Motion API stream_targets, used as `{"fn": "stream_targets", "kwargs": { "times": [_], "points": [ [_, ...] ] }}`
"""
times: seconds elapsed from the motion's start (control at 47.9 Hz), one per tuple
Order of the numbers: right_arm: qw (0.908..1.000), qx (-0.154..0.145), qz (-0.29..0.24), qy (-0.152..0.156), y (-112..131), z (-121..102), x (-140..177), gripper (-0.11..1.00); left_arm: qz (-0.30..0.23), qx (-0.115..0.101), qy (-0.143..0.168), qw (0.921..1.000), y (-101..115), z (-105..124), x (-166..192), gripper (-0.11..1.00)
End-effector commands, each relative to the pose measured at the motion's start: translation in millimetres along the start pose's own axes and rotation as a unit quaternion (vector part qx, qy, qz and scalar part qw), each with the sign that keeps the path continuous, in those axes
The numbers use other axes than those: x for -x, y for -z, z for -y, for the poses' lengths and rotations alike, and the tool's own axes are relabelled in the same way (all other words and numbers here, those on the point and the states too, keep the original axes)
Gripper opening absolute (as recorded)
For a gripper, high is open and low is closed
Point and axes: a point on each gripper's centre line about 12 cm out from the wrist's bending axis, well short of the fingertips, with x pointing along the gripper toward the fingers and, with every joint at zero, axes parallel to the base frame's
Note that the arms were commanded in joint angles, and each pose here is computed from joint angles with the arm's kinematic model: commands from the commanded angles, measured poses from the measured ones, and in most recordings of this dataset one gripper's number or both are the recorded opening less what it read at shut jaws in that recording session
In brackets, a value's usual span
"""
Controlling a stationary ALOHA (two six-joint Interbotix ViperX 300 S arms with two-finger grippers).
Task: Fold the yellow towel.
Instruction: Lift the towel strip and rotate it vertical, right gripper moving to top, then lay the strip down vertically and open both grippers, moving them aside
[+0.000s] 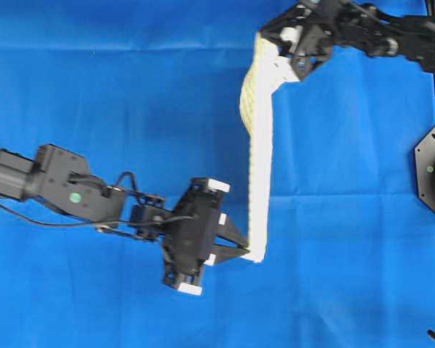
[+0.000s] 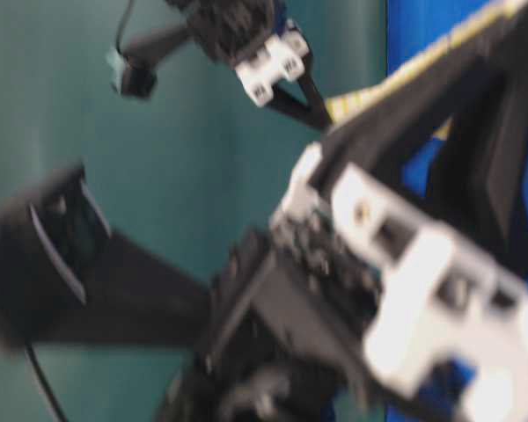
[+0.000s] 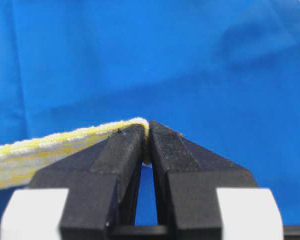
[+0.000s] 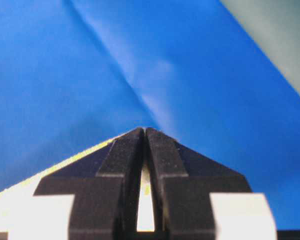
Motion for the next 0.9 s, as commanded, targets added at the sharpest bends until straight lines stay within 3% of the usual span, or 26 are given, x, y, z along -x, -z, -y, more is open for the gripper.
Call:
{"fn": "stream_targets", "kwargs": {
  "times": [0.0,0.293,0.878],
  "points": [
    [0.9998,0.002,0.020,-0.004,-21,-4,-11,0.02,0.041,-0.002,0.014,0.9990,-14,16,21,0.03],
    [0.9995,0.015,0.009,-0.026,-34,-32,-53,0.02,0.034,0.042,0.023,0.9983,16,23,49,0.03],
    [0.9983,0.037,-0.012,-0.044,-27,-50,-65,0.02,0.020,0.044,0.023,0.9986,25,23,50,0.03]
  ]
}}
